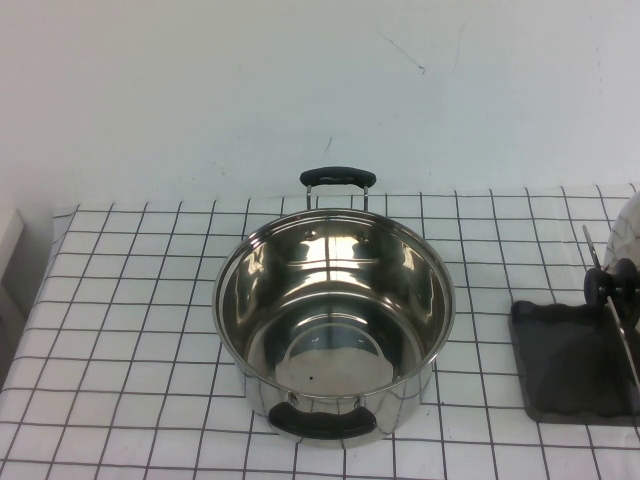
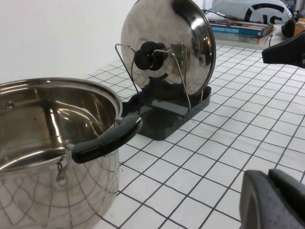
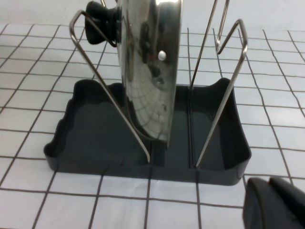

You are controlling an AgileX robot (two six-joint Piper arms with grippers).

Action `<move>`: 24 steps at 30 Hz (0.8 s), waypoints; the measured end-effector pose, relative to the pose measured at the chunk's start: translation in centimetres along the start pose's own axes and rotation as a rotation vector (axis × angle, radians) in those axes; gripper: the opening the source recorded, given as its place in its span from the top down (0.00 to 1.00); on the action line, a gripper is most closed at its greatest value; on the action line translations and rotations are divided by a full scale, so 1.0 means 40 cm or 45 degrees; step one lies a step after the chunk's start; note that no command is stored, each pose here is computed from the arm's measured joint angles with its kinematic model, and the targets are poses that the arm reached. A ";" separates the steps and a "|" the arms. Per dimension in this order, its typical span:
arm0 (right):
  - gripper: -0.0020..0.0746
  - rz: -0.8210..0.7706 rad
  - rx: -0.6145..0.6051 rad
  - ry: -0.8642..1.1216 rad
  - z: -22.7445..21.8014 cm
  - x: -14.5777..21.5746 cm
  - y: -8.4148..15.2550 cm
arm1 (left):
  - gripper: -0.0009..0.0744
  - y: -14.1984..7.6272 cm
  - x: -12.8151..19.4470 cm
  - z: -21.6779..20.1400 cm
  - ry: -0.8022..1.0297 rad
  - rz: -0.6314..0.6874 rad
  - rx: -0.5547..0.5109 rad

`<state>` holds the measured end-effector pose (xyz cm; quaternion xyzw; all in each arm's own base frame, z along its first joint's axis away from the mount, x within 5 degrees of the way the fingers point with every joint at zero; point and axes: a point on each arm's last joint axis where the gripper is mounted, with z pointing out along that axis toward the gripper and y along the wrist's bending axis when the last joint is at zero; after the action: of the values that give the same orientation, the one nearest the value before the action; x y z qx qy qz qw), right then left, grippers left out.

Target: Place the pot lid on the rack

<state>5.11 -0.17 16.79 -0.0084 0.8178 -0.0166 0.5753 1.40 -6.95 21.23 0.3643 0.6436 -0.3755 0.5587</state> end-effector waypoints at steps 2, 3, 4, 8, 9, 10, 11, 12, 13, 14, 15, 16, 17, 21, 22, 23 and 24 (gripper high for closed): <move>0.98 0.000 0.000 0.000 0.000 0.000 0.000 | 0.99 0.000 0.000 0.000 0.000 0.000 0.000; 0.98 0.001 0.000 0.000 0.000 0.000 0.000 | 0.99 0.000 0.000 0.000 0.000 0.000 0.000; 0.98 0.001 0.000 0.000 0.000 0.000 0.000 | 0.99 0.000 0.000 0.000 0.000 0.000 0.000; 0.98 0.003 0.000 0.000 0.000 0.000 0.000 | 0.99 0.000 0.000 0.000 0.000 0.000 0.000; 0.98 0.003 0.000 0.000 0.000 0.000 0.000 | 0.99 0.002 0.001 0.000 -0.001 -0.001 -0.009; 0.98 0.003 0.000 0.000 0.000 0.000 0.000 | 0.99 0.006 0.004 0.001 -0.004 -0.009 -0.028; 0.98 0.003 0.000 0.000 0.000 0.000 0.000 | 0.99 0.012 0.009 0.002 -0.019 -0.033 -0.054; 0.98 0.003 0.000 0.000 0.000 0.000 0.000 | 0.99 0.018 0.013 0.004 -0.051 -0.074 -0.081; 0.98 0.003 0.000 0.000 0.000 0.000 0.000 | 0.99 0.029 0.018 0.004 -0.094 -0.117 -0.132; 0.98 0.003 0.000 0.000 0.000 0.000 0.000 | 0.99 0.043 0.017 0.003 -0.156 -0.161 -0.196; 0.98 0.002 0.000 0.000 0.000 0.000 0.000 | 0.99 0.055 0.011 0.000 -0.211 -0.197 -0.261; 0.98 0.002 0.000 0.000 0.000 0.000 0.000 | 0.99 0.072 0.004 -0.006 -0.279 -0.254 -0.349; 0.98 0.002 0.000 0.000 0.000 0.000 0.000 | 0.99 0.091 0.000 -0.013 -0.337 -0.323 -0.447; 0.98 0.002 0.000 0.000 0.000 0.000 0.000 | 0.99 0.142 0.013 -0.042 -0.348 -0.409 -0.780; 0.98 0.002 0.000 0.000 0.000 0.000 0.000 | 0.99 0.149 0.022 -0.048 -0.304 -0.388 -0.845; 0.98 0.002 0.000 0.000 0.000 0.000 0.000 | 0.99 0.155 0.033 -0.053 -0.245 -0.363 -0.901; 0.98 0.002 0.000 0.000 0.000 0.000 0.000 | 0.99 0.158 0.041 -0.057 -0.202 -0.357 -0.936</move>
<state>5.11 -0.17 16.79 -0.0076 0.8178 -0.0162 0.5753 5.82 -1.99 19.33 0.0185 0.7333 -0.2197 0.6432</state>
